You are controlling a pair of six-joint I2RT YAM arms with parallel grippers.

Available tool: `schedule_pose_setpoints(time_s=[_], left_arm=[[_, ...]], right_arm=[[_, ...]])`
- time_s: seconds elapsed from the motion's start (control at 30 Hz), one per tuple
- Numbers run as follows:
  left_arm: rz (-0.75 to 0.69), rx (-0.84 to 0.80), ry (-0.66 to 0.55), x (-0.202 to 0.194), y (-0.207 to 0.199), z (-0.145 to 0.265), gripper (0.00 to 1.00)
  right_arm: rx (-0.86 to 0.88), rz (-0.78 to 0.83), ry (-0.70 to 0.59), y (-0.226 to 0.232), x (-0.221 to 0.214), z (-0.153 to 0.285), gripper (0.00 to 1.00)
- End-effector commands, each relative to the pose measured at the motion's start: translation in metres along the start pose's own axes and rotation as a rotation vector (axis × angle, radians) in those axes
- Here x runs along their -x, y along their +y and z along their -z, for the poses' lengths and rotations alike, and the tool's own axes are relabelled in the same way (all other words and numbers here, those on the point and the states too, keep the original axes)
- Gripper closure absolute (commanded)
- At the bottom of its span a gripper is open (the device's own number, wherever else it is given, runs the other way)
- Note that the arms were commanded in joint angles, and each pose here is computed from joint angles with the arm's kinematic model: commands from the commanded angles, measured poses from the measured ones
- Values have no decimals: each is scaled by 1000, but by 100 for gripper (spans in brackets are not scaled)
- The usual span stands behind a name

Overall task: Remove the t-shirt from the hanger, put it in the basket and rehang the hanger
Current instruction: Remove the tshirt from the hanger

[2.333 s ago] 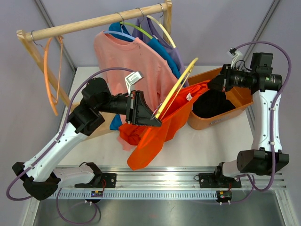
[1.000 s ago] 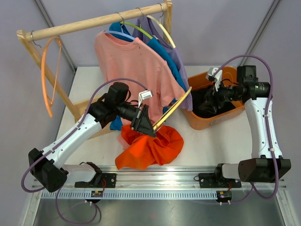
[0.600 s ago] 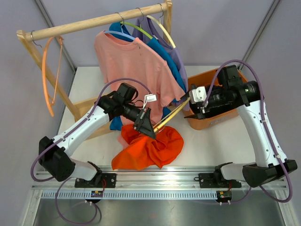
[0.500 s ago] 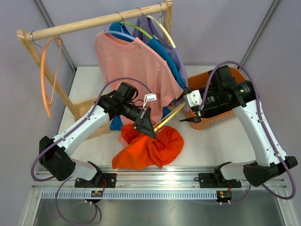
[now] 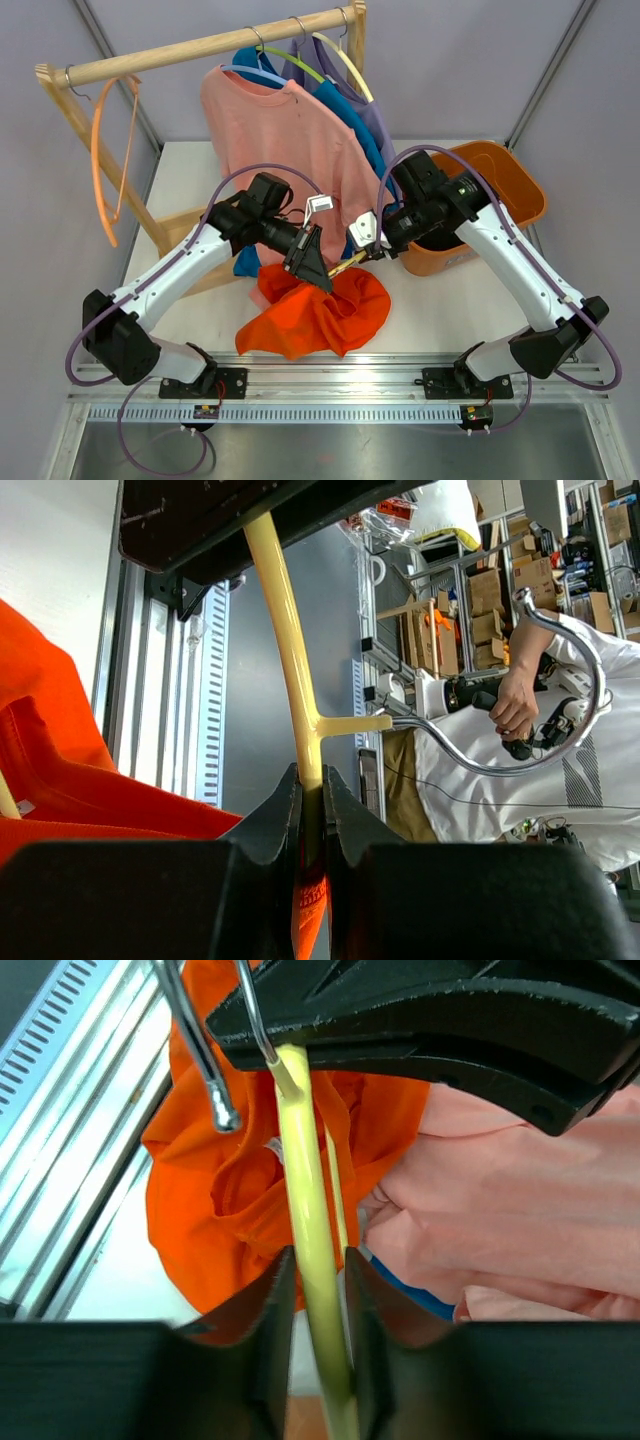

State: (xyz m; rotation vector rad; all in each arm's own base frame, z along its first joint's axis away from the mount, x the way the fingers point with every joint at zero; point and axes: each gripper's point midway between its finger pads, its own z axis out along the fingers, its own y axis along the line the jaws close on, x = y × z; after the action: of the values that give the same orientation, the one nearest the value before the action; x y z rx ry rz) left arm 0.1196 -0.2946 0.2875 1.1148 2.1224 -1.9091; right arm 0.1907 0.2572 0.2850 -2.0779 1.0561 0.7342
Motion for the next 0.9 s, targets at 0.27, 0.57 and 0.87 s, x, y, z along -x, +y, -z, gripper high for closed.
schedule_pose_setpoints(time_s=[0.27,0.57,0.87], left_arm=[[-252,232,-279,66,-19,42,88],[-296,535,-522,97,-16,83,36],[-97,851,-671,70,19,114,29]], right_arm=[[-171,-188,121,-13,-7,19,100],[-242,-380,159,1,-19,39,100],[-374,-693,112,-25,-38,63,100]])
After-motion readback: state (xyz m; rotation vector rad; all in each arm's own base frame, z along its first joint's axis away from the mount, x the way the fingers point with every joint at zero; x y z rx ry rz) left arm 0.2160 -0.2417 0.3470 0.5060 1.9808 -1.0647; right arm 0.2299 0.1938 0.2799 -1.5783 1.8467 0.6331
